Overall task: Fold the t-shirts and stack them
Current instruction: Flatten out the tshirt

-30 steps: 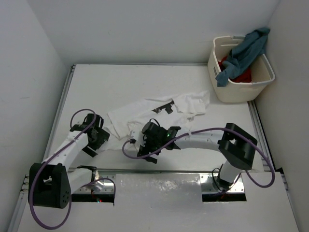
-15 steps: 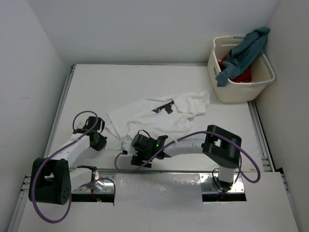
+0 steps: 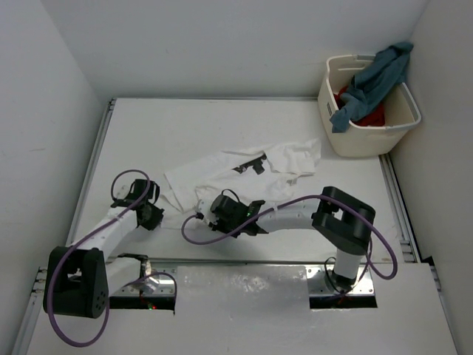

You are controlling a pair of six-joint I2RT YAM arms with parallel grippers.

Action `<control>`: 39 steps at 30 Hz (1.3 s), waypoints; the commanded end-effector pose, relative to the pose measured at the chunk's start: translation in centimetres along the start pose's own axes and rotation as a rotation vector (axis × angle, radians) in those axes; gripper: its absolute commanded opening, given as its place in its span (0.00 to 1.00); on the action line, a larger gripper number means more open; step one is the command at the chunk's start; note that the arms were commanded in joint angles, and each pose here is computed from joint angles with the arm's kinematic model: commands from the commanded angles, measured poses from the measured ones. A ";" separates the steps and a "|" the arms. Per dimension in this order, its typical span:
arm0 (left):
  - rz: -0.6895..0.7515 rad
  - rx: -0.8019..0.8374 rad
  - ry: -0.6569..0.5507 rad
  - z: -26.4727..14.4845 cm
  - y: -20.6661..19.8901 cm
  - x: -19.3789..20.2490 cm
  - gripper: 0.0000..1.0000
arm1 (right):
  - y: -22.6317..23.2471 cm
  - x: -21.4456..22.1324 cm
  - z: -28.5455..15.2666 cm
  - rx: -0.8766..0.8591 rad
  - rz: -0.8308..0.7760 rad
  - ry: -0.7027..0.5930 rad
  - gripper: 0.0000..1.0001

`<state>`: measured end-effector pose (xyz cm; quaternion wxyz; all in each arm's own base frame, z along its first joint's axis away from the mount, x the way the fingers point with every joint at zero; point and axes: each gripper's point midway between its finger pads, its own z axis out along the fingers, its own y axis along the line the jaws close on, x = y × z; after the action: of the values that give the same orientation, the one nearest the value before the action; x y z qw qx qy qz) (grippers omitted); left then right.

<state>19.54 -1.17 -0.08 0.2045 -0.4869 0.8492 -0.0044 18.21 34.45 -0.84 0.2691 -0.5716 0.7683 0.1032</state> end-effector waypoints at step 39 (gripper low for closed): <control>-0.191 1.189 -1.059 -55.1 -11.5 -23.5 0.00 | -24.5 -6.3 -69.6 1.542 0.294 -0.799 0.00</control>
<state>23.98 0.68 55.74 0.7560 -0.3297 0.5095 -0.2454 23.58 0.82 62.53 0.8119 -0.0354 0.5495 -0.1940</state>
